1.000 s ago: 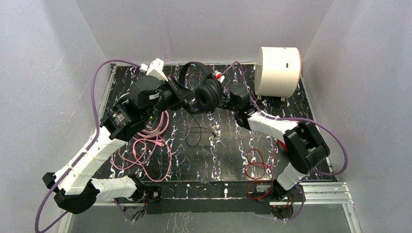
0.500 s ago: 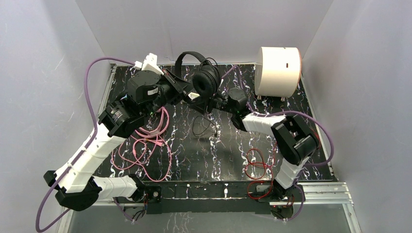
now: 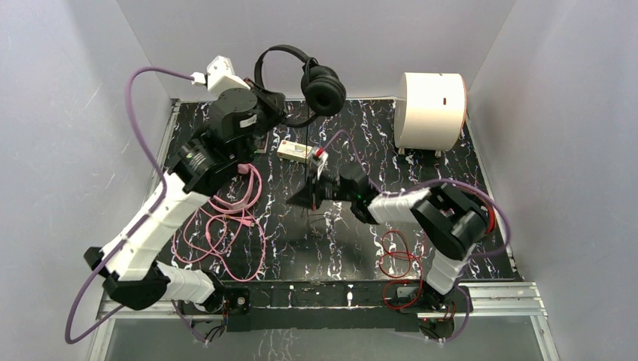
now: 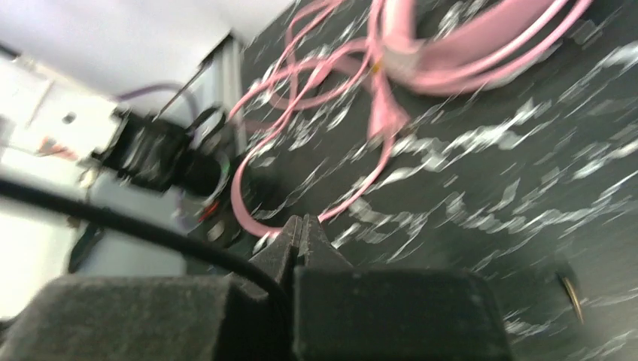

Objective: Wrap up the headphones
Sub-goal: Wrap the headphones cable around the headphones.

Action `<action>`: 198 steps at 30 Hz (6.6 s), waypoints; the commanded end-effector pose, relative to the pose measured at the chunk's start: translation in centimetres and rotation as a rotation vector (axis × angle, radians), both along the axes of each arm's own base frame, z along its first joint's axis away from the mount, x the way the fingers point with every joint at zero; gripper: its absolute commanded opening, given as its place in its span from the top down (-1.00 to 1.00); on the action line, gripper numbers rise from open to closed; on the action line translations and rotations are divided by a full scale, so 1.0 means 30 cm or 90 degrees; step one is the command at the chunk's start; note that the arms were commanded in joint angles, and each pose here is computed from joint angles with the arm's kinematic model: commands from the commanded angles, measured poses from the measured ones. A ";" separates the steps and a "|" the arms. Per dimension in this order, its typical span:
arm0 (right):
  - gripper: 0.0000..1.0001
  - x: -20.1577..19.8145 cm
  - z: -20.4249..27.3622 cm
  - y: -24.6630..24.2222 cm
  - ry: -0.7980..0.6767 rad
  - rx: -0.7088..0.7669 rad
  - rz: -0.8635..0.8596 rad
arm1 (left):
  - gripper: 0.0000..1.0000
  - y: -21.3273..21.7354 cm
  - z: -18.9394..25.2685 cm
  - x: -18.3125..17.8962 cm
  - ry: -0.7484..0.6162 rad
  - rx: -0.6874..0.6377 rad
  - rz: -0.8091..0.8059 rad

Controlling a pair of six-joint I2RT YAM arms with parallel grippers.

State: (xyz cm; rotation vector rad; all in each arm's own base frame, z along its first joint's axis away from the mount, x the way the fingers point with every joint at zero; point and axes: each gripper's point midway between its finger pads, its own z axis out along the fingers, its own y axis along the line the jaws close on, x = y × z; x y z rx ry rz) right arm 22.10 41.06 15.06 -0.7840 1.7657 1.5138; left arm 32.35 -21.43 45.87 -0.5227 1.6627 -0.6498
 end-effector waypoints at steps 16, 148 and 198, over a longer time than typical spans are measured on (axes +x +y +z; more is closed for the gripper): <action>0.93 -0.386 0.412 -0.357 -0.101 -0.226 0.038 | 1.00 0.360 -0.409 0.313 0.055 0.572 0.303; 1.00 -0.434 0.311 -0.434 -0.132 -0.089 0.079 | 1.00 0.359 -0.354 0.413 0.068 0.394 0.300; 1.00 0.036 0.108 -0.265 0.025 -0.152 -0.042 | 1.00 0.103 -0.187 -0.194 0.053 -0.002 -0.099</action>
